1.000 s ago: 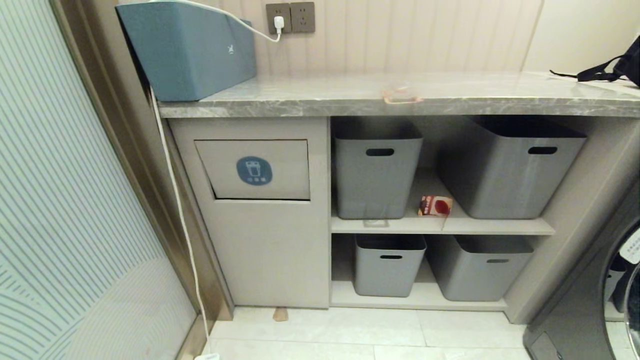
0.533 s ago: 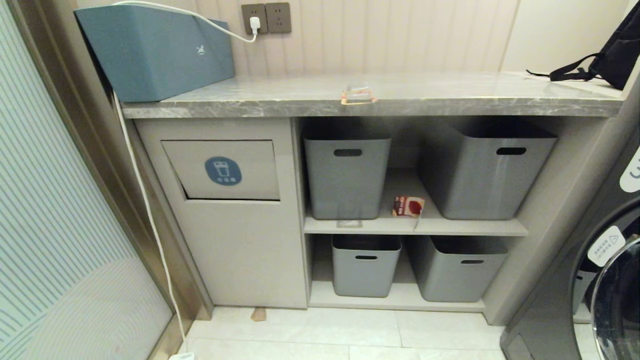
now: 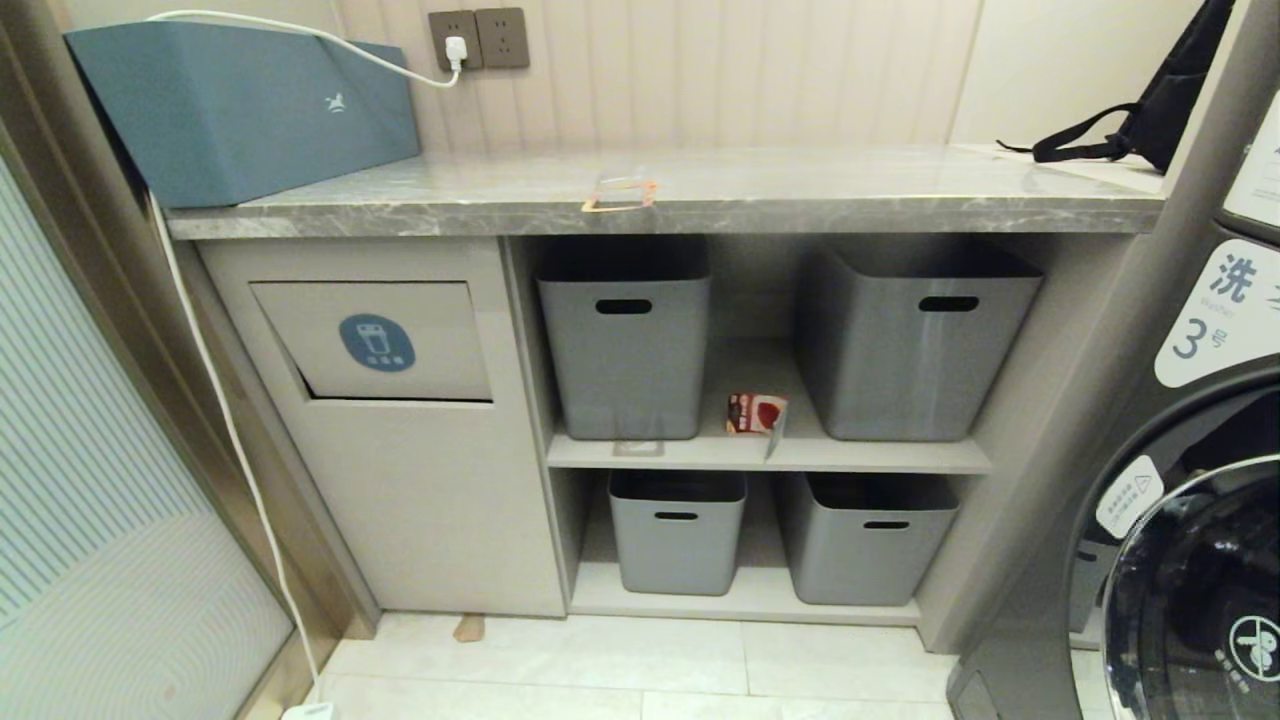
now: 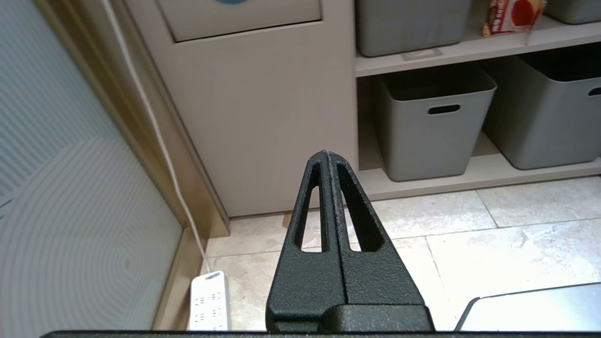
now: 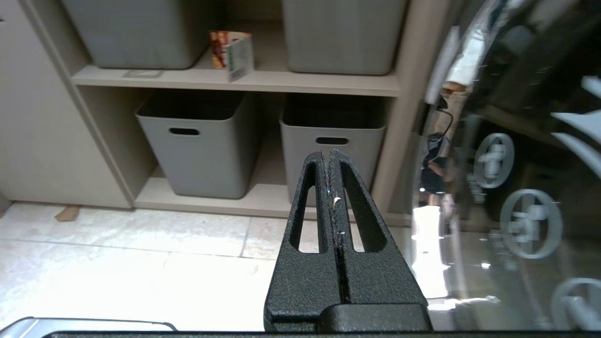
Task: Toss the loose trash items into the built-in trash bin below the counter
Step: Pick up the garbage
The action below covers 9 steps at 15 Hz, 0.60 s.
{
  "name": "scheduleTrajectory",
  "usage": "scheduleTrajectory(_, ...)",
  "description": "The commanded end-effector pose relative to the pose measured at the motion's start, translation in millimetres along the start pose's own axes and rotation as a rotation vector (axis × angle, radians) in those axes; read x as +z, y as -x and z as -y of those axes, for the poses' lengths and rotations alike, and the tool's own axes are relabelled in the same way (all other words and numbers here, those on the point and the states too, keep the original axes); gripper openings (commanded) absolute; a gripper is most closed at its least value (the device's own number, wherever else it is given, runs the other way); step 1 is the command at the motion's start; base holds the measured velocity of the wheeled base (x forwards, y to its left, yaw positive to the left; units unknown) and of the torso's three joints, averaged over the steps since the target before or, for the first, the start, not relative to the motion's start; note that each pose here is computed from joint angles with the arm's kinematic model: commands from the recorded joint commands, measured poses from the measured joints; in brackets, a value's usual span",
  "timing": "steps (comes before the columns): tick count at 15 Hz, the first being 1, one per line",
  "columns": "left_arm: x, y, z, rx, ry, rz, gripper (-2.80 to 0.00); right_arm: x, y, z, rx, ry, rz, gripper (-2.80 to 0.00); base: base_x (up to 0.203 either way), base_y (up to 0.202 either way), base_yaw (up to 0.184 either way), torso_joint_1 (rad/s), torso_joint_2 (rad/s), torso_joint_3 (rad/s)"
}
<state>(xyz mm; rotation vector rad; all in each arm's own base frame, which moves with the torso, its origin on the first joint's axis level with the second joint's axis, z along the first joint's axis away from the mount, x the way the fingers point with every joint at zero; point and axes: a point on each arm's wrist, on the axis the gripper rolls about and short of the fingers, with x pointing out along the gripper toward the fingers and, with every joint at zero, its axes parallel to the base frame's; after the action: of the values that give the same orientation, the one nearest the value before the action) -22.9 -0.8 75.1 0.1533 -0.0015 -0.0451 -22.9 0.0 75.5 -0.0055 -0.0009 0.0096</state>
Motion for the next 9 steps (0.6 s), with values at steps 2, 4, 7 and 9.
scheduleTrajectory(2,0.0,0.0,0.0,0.002,0.002,0.0,-2.8,0.0,0.1,0.0,0.001,0.001,0.001,-2.8,0.0,-0.12,-0.001,0.001,0.0,0.002)
scheduleTrajectory(4,0.0,0.0,-0.1,0.005,0.003,0.0,-2.8,0.1,0.1,0.0,0.001,0.001,0.002,-2.8,0.0,0.0,0.0,0.0,0.0,0.0)
scheduleTrajectory(7,0.0,0.0,-0.1,0.004,0.005,0.0,-2.8,0.0,0.1,0.0,0.001,0.001,0.001,-2.8,0.0,0.0,0.0,0.0,0.0,0.0)
scheduleTrajectory(9,0.0,0.0,-0.1,0.004,0.006,0.0,-2.8,0.1,0.1,0.0,0.001,0.001,0.002,-2.8,0.058,0.0,0.001,-0.004,0.0,0.001)
